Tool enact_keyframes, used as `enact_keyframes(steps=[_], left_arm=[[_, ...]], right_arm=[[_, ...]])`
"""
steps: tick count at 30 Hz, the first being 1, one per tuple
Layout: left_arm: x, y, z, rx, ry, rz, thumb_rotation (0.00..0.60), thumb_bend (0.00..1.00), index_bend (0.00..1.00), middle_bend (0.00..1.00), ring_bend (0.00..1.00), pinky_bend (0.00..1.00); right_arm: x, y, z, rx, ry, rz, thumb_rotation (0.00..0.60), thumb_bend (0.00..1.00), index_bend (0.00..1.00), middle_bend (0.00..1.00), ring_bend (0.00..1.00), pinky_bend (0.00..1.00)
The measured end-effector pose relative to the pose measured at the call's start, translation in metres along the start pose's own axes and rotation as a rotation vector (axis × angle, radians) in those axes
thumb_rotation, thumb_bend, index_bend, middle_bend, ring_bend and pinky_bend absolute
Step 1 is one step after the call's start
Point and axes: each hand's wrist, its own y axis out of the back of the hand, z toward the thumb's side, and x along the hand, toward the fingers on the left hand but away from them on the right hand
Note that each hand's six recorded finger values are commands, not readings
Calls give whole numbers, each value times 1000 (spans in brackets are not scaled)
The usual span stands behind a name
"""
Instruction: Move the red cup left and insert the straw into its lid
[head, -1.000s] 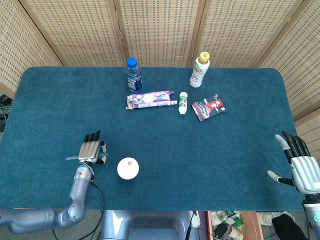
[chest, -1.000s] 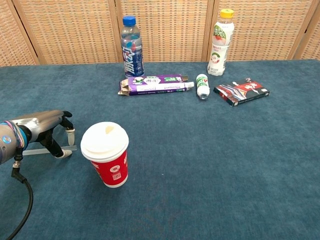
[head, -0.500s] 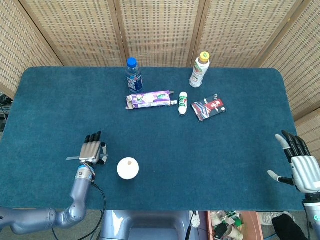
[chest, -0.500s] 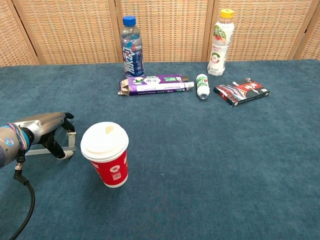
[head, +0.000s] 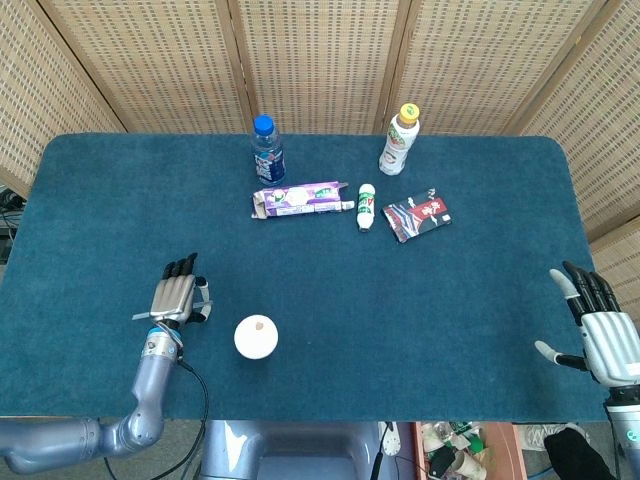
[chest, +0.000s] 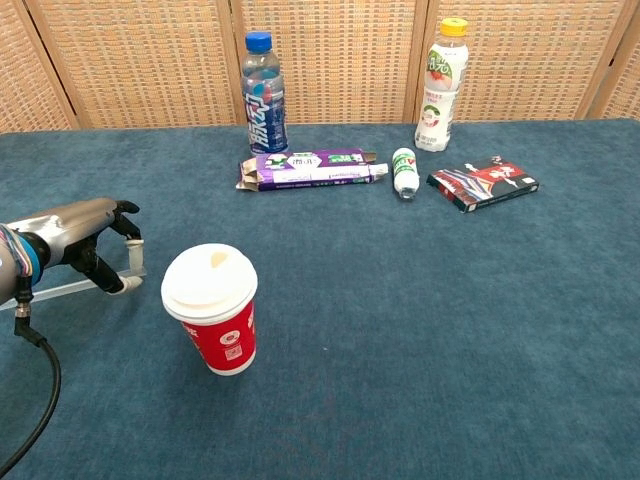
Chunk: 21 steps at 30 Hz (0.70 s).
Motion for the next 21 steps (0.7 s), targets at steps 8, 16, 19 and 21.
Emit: enact_keyframes(steps=[8,16,19,21], left_arm=[[-6,30,5,-92,-55,52,600,376,626,0,0,0],[-16,68,26,-406,-244,72,600,427,626,0,0,0],[-22,85,37,-529,-364,82,600,428,626,0,0,0],[-30,96,47,-606,-461,84,600,428,626,0,0,0]], right_arm=[[0,-2,0,7,-2,4,600,0,0,0,0,0],[-1,-4,1,17,-7,8,600,0,0,0,0,0],[-1,-4,1,18,-10,8,600,0,0,0,0,0],[-1,-4,0,18,-13,8,600,0,0,0,0,0]])
